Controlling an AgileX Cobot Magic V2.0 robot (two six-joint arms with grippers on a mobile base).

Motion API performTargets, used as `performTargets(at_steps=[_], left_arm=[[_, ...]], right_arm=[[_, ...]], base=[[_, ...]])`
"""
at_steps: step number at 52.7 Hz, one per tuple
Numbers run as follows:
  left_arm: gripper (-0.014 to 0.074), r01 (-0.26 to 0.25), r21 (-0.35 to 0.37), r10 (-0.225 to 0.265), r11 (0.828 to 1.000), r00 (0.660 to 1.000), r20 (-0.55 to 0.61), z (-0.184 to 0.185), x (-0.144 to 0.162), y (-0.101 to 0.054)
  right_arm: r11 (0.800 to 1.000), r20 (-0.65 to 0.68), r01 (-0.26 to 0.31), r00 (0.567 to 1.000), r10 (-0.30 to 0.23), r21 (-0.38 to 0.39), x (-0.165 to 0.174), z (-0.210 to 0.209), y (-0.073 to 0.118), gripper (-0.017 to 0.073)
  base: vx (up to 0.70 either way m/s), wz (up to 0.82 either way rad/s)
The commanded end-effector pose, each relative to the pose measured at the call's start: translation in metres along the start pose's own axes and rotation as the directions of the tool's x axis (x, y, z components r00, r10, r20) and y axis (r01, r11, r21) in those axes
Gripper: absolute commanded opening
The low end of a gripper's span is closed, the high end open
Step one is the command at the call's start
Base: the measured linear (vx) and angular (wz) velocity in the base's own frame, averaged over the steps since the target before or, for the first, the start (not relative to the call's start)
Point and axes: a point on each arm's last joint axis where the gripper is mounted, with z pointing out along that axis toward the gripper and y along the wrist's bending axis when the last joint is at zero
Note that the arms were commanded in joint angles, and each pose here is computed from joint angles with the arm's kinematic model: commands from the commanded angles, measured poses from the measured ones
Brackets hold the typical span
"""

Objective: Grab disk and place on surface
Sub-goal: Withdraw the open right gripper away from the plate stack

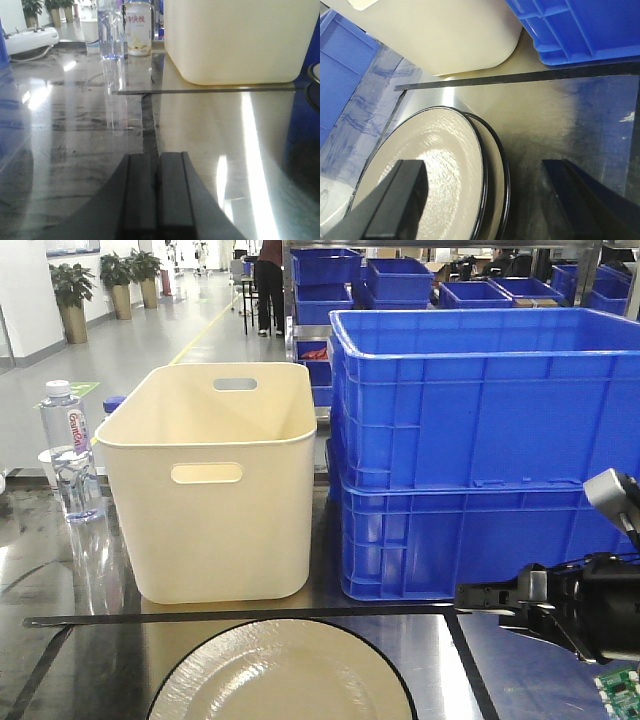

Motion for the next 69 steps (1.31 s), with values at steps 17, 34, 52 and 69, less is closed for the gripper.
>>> performTargets(at_steps=[17, 34, 52, 69], left_arm=[[-0.0008, 0.004, 0.0, -0.004, 1.0, 0.994, 0.11, -0.002, -0.015, 0.0], [-0.0008, 0.004, 0.001, -0.004, 1.0, 0.994, 0.11, -0.002, -0.015, 0.0], [-0.0008, 0.004, 0.0, -0.004, 1.0, 0.994, 0.11, -0.002, -0.015, 0.0], [-0.0008, 0.004, 0.0, -0.004, 1.0, 0.994, 0.11, -0.002, -0.015, 0.0]], right_arm=[[0.999, 0.081, 0.006, 0.997, -0.003, -0.038, -0.012, -0.011, 0.013, 0.0522], [0.999, 0.058, 0.004, 0.998, -0.001, -0.052, -0.01, -0.004, 0.014, 0.0522], [0.999, 0.062, 0.001, 0.998, 0.002, -0.048, -0.01, -0.004, 0.013, 0.0522], [0.987, 0.135, 0.133, 0.98, -0.144, 0.085, -0.009, -0.033, 0.028, 0.0451]], base=[[0.0, 0.0], [0.0, 0.0], [0.0, 0.0], [0.0, 0.0]])
